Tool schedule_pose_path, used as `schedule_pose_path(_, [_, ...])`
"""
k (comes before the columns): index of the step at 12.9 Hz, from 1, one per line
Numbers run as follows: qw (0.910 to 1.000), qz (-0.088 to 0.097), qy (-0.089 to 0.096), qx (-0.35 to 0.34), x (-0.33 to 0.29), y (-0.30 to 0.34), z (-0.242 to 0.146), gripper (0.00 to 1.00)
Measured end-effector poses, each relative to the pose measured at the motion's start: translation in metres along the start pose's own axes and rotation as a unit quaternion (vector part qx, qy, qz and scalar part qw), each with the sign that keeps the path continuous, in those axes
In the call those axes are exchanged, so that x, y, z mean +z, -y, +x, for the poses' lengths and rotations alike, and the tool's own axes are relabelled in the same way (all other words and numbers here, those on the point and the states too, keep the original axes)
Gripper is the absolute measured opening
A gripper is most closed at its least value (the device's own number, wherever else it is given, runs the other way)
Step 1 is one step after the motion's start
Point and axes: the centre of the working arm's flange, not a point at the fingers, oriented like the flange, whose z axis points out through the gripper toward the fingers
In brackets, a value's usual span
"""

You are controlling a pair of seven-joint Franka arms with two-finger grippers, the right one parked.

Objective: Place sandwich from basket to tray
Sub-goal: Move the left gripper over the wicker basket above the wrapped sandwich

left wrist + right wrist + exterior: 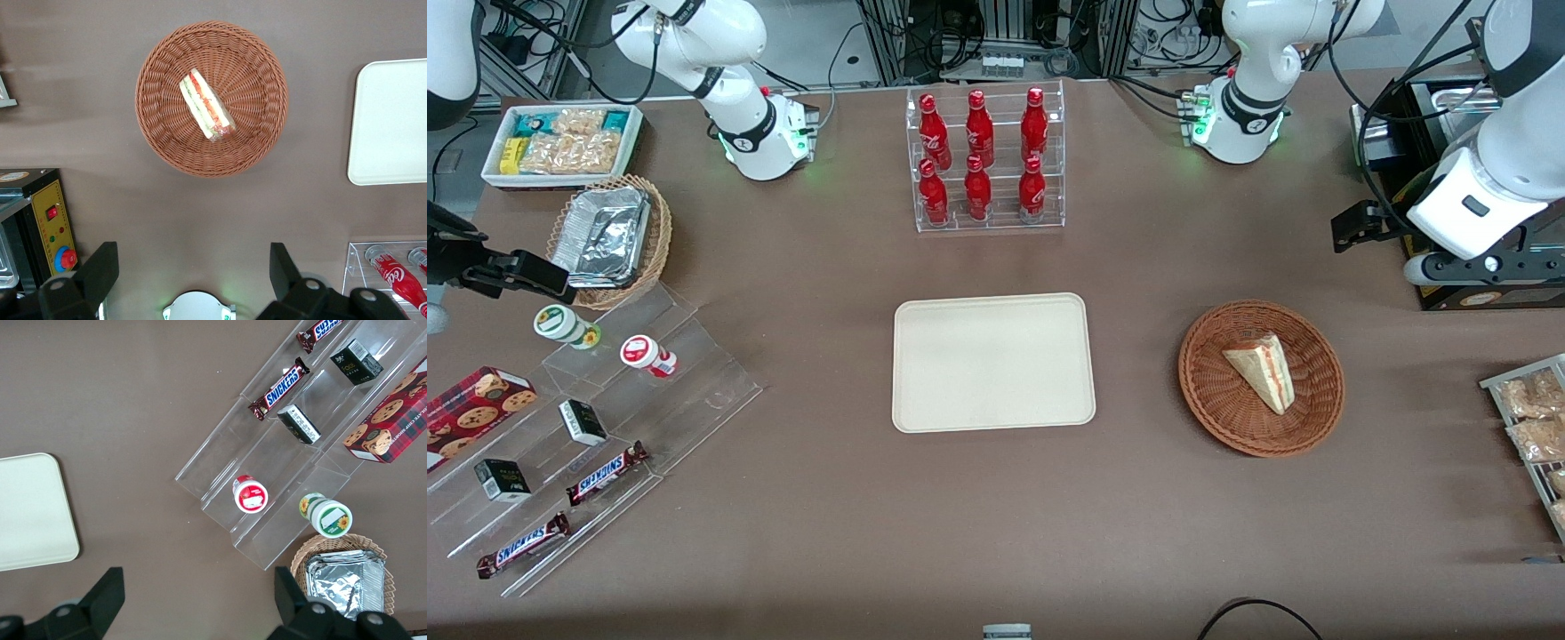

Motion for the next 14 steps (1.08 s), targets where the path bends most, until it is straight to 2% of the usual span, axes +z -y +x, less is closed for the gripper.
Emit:
schedule_pose_path(5, [1.0,0.0,0.008,0.001,0.017,-0.001,0.01,1.0])
schedule_pose_path(8, [0.9999,-0.002,0.014,0.002,0.059,-0.002,0.029,1.0])
schedule_pose_path(14, [1.0,-0.005,0.0,0.003,0.138,-0.005,0.053,1.0])
